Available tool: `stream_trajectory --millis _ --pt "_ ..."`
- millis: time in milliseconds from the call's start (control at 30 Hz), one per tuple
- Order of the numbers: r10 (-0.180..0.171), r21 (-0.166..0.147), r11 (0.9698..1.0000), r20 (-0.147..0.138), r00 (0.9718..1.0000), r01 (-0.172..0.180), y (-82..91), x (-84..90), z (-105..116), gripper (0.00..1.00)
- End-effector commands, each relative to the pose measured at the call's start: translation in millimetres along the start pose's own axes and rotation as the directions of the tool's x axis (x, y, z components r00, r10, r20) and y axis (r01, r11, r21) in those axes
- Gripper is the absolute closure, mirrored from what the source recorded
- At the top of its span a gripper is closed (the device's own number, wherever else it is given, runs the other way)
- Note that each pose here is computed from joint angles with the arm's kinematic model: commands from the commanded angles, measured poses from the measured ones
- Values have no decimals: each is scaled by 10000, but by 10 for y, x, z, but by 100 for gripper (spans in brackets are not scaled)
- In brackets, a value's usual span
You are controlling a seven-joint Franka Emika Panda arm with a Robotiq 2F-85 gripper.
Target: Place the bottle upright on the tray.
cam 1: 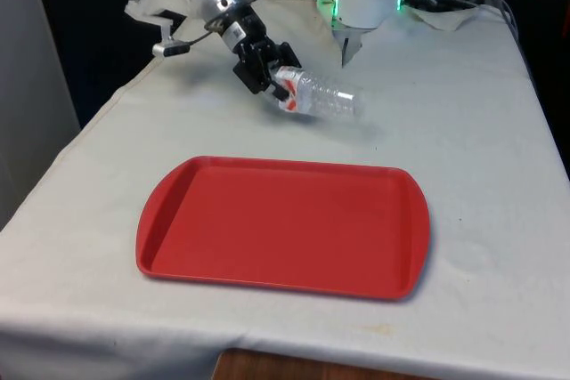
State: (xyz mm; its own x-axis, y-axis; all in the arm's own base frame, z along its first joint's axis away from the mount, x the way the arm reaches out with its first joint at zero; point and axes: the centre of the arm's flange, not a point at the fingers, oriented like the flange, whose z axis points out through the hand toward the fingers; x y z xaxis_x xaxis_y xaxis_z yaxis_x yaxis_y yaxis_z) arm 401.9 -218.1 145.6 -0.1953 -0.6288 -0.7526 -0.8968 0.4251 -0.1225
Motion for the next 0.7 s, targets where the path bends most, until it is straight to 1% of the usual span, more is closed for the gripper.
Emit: stream_trajectory --millis 0,67,100,133,400,433,467,667 --pt "34 -26 10000 -127 9999 -34 -3 -44 -39 67" --pt "38 -62 10000 -137 9999 -38 -14 -71 -71 67" --pt "-4 -44 10000 6 10000 4 -20 -50 -54 67" --pt "23 -74 10000 -125 9999 -24 -23 -91 -87 67" --pt "26 -199 9998 -146 9999 -29 -99 -254 -240 67" --pt "-17 -190 9998 -20 10000 17 -101 -243 -223 67" --pt "29 -212 9998 -142 9999 -32 -106 -270 -250 67" --pt "27 -296 9996 -139 9999 -31 -162 -372 -331 67"
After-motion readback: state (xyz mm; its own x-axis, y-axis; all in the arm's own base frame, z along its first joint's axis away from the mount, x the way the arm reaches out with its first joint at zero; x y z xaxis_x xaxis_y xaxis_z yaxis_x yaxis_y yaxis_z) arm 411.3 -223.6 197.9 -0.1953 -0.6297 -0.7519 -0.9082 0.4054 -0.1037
